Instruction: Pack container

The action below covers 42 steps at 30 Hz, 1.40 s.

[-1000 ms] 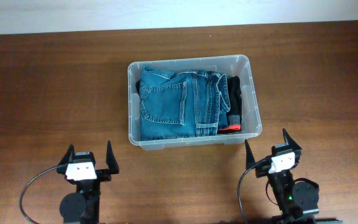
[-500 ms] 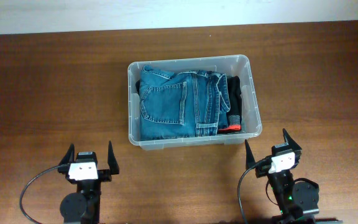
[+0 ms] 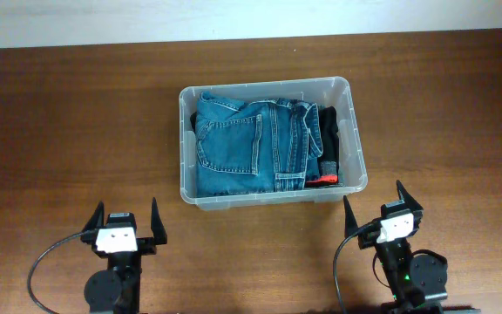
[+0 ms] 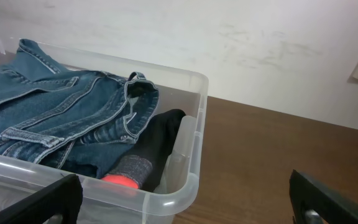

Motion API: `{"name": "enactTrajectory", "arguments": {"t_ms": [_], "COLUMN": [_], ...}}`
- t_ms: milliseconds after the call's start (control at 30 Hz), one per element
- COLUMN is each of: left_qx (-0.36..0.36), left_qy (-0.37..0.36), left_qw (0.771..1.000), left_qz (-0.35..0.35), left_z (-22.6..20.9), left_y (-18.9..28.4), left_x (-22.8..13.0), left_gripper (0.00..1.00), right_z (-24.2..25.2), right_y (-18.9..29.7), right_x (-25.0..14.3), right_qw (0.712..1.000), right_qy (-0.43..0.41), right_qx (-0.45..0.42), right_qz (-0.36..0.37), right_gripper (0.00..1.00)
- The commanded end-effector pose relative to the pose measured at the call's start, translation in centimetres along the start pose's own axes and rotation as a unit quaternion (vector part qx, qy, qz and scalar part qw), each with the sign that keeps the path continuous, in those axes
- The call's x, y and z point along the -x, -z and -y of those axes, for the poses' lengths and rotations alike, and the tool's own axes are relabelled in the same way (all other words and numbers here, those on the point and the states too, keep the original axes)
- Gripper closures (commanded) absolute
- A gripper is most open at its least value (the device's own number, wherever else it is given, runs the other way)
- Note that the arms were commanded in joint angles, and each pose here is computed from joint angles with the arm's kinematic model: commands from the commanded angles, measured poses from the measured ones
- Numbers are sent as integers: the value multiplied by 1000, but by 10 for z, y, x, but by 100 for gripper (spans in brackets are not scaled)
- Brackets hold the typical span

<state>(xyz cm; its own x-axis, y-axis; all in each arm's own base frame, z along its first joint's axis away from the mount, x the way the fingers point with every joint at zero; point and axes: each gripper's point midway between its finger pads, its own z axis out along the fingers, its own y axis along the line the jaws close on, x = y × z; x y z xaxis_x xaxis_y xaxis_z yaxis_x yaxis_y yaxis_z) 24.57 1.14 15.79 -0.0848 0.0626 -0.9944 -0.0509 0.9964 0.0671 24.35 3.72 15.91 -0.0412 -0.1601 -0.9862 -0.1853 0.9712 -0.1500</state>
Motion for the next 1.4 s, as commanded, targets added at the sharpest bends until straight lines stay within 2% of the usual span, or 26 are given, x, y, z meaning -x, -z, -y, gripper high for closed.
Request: {"name": "enactTrajectory", "arguments": {"t_ms": [0, 1367], "left_qx": [0, 0], "left_qy": [-10, -10], "left_qw": [1000, 1000], "left_qz": [1, 1], "left_z": [0, 0], "left_y": [0, 0], "left_x": [-1, -1], "left_gripper": [0, 0], "right_z": [3, 0], "right_y": [0, 0], "right_x": [-2, -2], "right_qw": [1000, 1000], "right_qy": [-3, -2], "right_qx": [-8, -1], "right_qz": [-2, -1], "right_gripper": [2, 2]}}
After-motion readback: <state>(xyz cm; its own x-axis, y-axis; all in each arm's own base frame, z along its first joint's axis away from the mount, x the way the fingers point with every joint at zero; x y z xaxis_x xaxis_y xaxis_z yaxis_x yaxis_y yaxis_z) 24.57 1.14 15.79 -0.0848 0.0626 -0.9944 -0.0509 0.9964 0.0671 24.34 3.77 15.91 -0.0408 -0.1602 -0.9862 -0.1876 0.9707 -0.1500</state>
